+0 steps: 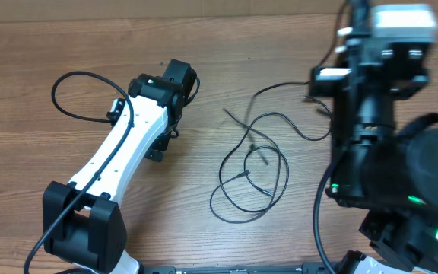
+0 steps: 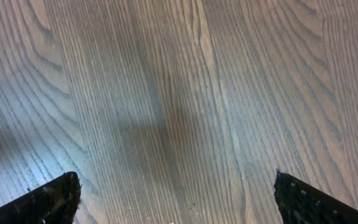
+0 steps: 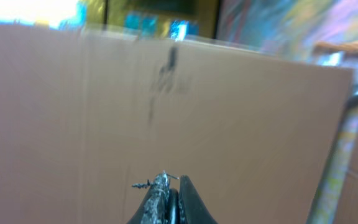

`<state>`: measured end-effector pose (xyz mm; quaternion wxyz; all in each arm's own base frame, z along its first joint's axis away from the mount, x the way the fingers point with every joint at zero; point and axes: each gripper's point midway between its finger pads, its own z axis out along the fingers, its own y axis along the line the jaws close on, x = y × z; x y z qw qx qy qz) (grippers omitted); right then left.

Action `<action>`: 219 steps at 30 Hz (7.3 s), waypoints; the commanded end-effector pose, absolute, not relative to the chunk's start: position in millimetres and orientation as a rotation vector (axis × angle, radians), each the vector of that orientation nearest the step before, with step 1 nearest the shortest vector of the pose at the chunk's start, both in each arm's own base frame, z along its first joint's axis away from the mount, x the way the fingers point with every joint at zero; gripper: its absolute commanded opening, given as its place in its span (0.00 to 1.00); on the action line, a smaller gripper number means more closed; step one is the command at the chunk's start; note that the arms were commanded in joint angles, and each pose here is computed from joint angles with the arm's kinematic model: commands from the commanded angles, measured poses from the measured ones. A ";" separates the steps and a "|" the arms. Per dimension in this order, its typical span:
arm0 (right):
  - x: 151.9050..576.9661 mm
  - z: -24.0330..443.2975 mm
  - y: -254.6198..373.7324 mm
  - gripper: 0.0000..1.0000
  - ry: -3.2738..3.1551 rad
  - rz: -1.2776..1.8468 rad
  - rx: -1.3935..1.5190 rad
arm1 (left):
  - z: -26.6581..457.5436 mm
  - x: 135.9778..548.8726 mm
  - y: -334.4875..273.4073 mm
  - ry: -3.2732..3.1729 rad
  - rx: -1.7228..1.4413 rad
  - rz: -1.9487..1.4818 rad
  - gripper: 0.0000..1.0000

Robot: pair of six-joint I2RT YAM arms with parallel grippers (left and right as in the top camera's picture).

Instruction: Untangle cables

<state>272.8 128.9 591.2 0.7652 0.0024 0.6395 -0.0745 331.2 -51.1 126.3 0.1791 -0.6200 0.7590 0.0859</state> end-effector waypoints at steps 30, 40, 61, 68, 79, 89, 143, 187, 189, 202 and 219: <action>266.4 625.4 180.5 0.04 1.207 0.044 -0.207 | 130.7 334.7 -47.4 2.135 -1.725 0.256 0.99; 328.0 550.6 115.4 0.04 1.513 -0.670 -0.098 | 130.7 334.7 -47.4 2.135 -1.725 0.256 1.00; 303.2 638.4 21.0 0.04 1.204 -0.757 0.296 | 130.7 334.6 -48.1 2.137 -1.723 0.255 1.00; 327.3 620.8 36.6 0.04 1.276 -0.832 0.162 | 130.7 334.6 -48.1 2.137 -1.723 0.255 0.99; 324.5 622.4 96.8 0.04 1.245 -0.698 -0.013 | 130.7 334.5 -48.1 2.137 -1.723 0.256 1.00; 371.7 587.9 37.5 0.04 1.369 -0.982 -0.012 | 130.7 334.5 -48.1 2.137 -1.723 0.256 1.00; 488.3 402.9 -223.6 0.04 1.672 -0.184 0.524 | 130.7 334.6 -48.0 2.136 -1.723 0.255 1.00; 446.3 228.4 -286.5 1.00 2.011 0.563 0.605 | 130.7 334.6 -48.1 2.137 -1.723 0.255 1.00; 446.6 221.9 -262.5 1.00 2.059 0.632 0.550 | 130.7 334.6 -48.1 2.137 -1.723 0.255 0.99; 435.0 161.2 -55.1 1.00 2.574 0.823 0.044 | 130.7 334.5 -48.1 2.137 -1.723 0.256 1.00; 332.7 132.1 127.3 1.00 3.015 0.952 -0.580 | 130.7 334.5 -48.1 2.137 -1.723 0.256 1.00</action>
